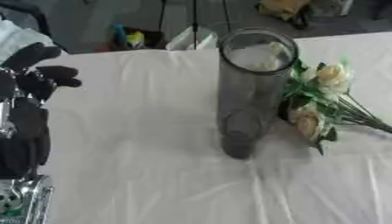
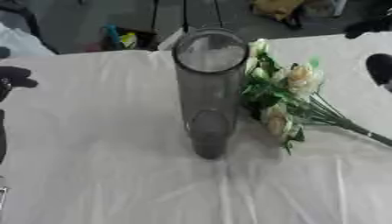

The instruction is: Arrange flowers into the vase.

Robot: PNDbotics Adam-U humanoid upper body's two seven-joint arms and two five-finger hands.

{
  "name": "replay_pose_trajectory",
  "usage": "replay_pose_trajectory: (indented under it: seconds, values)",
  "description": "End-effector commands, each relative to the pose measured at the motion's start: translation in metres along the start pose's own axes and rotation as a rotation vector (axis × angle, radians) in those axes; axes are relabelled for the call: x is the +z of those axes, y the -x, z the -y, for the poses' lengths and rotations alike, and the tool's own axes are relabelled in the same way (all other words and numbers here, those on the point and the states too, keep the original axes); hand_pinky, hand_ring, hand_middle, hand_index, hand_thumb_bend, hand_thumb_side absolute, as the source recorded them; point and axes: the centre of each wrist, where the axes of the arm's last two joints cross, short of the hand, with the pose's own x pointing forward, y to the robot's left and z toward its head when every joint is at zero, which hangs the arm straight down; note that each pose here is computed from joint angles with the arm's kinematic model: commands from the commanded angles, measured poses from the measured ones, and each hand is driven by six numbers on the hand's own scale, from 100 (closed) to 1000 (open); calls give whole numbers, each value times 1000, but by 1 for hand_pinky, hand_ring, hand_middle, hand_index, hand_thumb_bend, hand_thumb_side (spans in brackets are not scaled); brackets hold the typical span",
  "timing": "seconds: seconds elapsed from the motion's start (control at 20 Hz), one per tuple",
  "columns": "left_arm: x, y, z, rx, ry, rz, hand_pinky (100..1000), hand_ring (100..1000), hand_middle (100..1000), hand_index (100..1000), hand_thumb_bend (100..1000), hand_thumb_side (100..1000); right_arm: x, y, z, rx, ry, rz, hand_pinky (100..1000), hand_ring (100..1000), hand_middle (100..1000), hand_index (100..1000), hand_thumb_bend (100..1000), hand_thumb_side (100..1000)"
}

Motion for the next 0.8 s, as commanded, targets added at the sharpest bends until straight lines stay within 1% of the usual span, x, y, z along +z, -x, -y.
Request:
replay_pose_trajectory:
  seconds: [0.05, 0.25, 0.5, 0.65, 0.8]
  values:
    - [-2, -4, -1, -1, 24, 16, 597, 634, 720, 831, 108, 1000, 0, 15, 12, 67, -84, -40, 785, 808, 743, 907, 106, 1000]
    - [-2, -4, 0, 5, 26, 14, 598, 635, 721, 832, 108, 1000, 0, 35, 11, 94, -155, -82, 776, 796, 741, 907, 177, 1000]
    - [-1, -4, 0, 10, 31, 11, 598, 635, 722, 832, 108, 1000, 1, 56, 6, 103, -206, -106, 777, 799, 749, 915, 268, 1000]
    - [-1, -4, 1, 14, 35, 10, 598, 635, 722, 832, 108, 1000, 1, 66, 2, 103, -234, -115, 779, 809, 756, 924, 291, 997]
    - [-1, -4, 2, 17, 36, 9, 597, 635, 722, 833, 108, 1000, 2, 74, -3, 101, -258, -130, 780, 814, 767, 953, 301, 987]
